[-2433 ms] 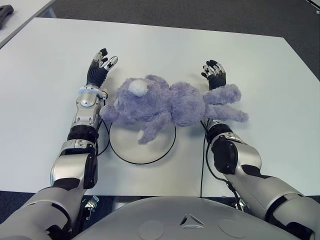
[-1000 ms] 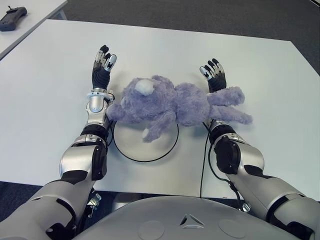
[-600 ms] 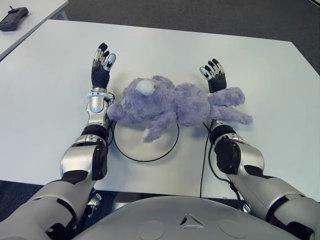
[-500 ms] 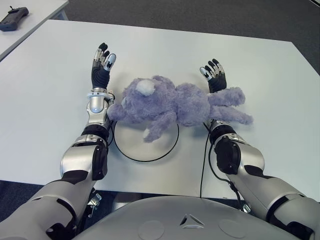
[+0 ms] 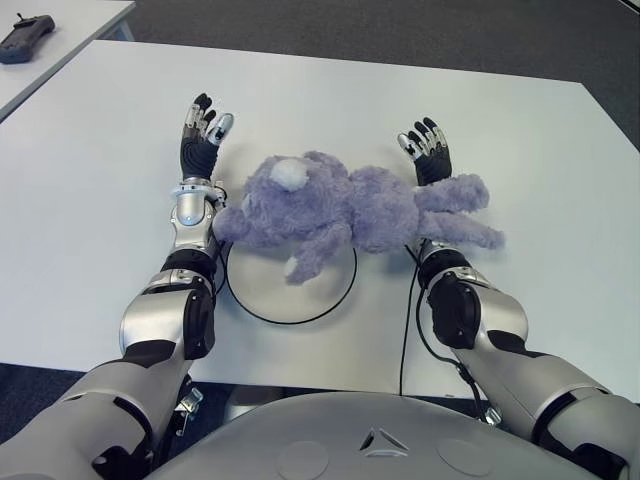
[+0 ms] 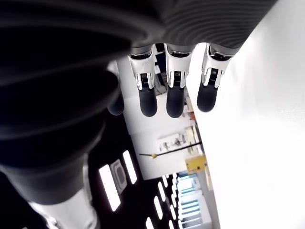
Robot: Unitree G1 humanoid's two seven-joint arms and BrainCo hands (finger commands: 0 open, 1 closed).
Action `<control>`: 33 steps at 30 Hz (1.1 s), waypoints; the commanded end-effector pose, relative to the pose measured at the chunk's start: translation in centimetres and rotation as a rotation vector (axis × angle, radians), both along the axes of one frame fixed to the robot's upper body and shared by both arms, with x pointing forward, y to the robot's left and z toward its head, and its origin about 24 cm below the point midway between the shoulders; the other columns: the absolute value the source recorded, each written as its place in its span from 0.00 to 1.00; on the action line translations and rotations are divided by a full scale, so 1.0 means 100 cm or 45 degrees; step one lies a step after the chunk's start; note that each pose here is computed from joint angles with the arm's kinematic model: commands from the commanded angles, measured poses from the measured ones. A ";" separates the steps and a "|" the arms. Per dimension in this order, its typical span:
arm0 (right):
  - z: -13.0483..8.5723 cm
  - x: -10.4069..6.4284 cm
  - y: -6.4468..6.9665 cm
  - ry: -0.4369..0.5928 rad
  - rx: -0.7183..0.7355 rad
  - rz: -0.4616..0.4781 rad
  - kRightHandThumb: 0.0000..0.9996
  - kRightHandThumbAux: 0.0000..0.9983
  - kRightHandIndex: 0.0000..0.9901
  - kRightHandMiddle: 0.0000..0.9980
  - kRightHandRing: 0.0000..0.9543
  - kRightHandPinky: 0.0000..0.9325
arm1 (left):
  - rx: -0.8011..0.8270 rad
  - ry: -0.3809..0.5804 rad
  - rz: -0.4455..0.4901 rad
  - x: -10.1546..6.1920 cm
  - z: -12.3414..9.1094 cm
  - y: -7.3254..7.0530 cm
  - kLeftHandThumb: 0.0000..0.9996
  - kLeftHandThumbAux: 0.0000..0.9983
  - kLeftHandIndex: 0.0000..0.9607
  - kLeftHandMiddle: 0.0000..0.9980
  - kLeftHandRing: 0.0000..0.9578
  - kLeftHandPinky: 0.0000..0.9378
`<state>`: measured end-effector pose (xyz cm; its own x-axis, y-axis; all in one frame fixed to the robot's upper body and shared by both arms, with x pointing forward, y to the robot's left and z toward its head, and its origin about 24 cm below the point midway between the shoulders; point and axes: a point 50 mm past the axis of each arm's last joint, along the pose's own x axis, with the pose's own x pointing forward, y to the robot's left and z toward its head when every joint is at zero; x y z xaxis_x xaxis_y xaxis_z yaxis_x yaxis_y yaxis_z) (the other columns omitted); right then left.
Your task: Put the doll into the plate.
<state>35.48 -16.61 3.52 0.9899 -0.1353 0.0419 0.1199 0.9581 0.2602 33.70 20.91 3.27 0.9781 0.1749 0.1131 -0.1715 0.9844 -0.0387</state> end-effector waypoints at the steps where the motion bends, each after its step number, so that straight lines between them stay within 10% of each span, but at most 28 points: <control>1: -0.101 -0.075 0.009 0.521 0.108 -0.024 0.13 0.84 0.11 0.14 0.13 0.16 | -0.298 0.625 0.105 -0.089 -0.118 -0.023 0.00 0.64 0.00 0.02 0.01 0.04; 33: -0.102 -0.075 0.014 0.538 0.109 -0.009 0.00 0.86 0.10 0.12 0.12 0.14 | -0.213 0.666 0.148 -0.089 -0.119 -0.022 0.00 0.68 0.03 0.04 0.04 0.06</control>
<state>35.53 -16.17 3.47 0.9917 -0.1249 0.0307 0.1139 0.9635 0.2423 33.67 21.48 2.49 0.9688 0.2463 0.0273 -0.2445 0.9680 -0.0564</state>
